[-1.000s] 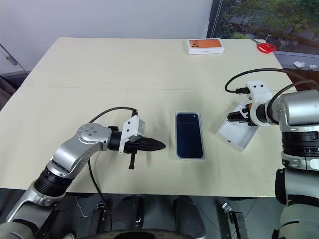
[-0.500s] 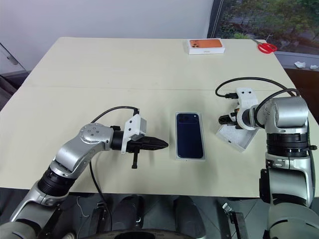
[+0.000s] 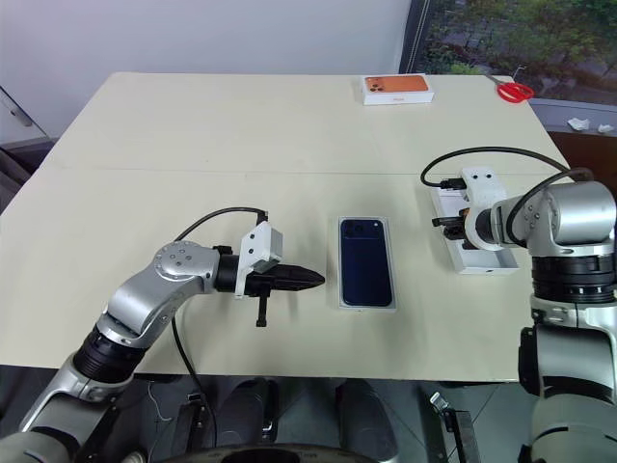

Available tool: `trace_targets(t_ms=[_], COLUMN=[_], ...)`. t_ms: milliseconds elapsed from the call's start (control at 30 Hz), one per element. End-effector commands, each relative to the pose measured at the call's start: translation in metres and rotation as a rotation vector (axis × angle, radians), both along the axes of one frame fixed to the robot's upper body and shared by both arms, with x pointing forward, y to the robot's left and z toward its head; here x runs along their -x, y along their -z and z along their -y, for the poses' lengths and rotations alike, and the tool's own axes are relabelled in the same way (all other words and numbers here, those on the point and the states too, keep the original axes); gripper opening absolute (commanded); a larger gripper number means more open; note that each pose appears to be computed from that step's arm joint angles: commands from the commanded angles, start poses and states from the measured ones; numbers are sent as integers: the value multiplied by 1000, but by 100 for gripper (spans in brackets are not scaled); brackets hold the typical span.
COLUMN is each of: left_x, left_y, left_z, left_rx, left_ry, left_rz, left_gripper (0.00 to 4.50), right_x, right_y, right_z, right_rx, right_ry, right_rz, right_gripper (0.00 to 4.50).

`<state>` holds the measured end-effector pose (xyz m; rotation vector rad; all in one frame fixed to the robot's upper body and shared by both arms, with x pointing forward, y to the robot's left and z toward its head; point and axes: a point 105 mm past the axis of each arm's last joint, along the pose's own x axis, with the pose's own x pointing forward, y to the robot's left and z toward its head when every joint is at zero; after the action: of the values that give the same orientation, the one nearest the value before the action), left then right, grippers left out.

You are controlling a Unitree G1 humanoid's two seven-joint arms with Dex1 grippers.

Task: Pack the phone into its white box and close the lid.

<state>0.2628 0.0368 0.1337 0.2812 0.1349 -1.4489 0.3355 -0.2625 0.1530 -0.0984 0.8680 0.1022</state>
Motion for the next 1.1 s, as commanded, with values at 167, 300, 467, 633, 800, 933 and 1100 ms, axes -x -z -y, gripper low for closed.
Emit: trace_targets(t_ms=[167, 300, 467, 633, 800, 933, 1100], left_x=[-28, -43, -53, -55, -54, -52, -48], left_y=[-6, -8, -13, -13, -10, -9, -7], left_z=[-39, -62, -76, -77, -71, -61, -48], left_rx=[17, 2, 5, 5, 6, 13, 12], left_ry=[-187, -270, -317, -323, -311, -284, -235], left_rz=[21, 41, 64, 75, 73, 69, 61], left_gripper=[0, 0, 0, 0, 0, 0, 0], right_x=[14, 31, 54, 52, 53, 55, 49], right_y=[-50, -72, -87, -56, -32, -16, -15], right_z=[-62, -110, -160, -190, -213, -213, -195], right_rx=[-233, -516, -842, -981, -1086, -1107, -1080], right_ry=[-365, -575, -700, -585, -248, 63, 194], right_rz=[97, 75, 44, 68, 102, 42, 48], right_gripper=[2, 2, 2, 2, 2, 2, 81])
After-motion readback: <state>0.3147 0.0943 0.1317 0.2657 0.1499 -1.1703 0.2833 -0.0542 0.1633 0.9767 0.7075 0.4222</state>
